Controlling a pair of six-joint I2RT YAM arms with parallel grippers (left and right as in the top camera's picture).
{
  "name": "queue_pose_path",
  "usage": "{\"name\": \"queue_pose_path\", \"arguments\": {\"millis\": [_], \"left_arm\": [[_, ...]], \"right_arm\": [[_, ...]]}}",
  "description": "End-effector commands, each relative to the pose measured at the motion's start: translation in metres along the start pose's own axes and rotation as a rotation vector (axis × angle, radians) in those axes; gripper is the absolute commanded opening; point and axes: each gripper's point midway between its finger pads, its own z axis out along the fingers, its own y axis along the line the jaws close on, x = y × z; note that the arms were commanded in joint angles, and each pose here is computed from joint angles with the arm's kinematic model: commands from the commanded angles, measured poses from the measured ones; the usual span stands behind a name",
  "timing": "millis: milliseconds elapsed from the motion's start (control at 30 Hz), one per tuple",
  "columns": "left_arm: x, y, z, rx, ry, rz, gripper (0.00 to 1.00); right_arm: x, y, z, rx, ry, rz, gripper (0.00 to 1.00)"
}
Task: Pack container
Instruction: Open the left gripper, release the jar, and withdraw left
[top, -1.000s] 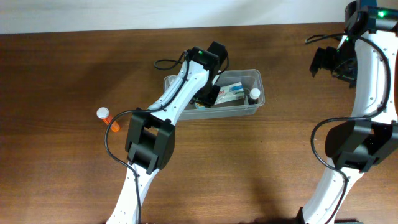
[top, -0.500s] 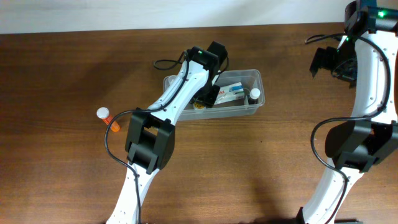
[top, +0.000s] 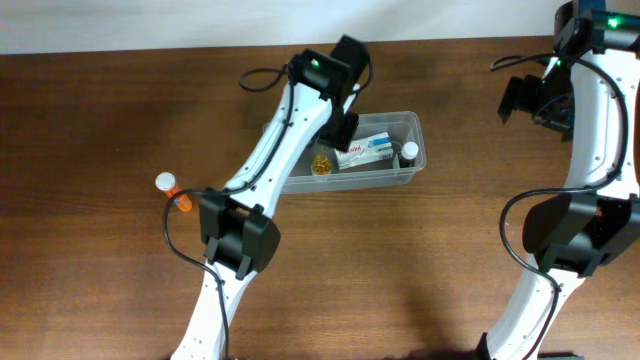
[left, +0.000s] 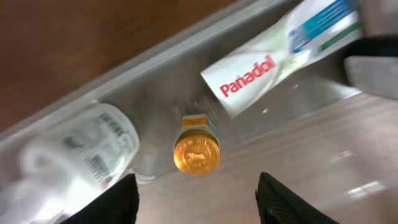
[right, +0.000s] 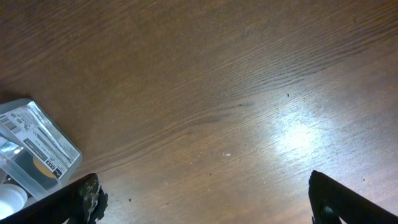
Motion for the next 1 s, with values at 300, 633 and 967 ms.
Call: {"name": "queue_pose_path", "arguments": {"millis": [300,633,967], "left_arm": [[-0.015,0.063,-0.084,-0.015,-0.184,-0.126,0.66],[0.007,0.12,-0.147,-0.06,-0.271,-0.218,0.7],[0.093,0.197,-0.164,-0.178,-0.131,-0.434,0.87]], "right_arm": [[-0.001,-0.004,-0.001,0.01,-0.006,0.014,0.98],[-0.001,-0.004,-0.001,0.01,-0.006,0.014,0.98],[-0.001,-0.004,-0.001,0.01,-0.006,0.014,0.98]]}}
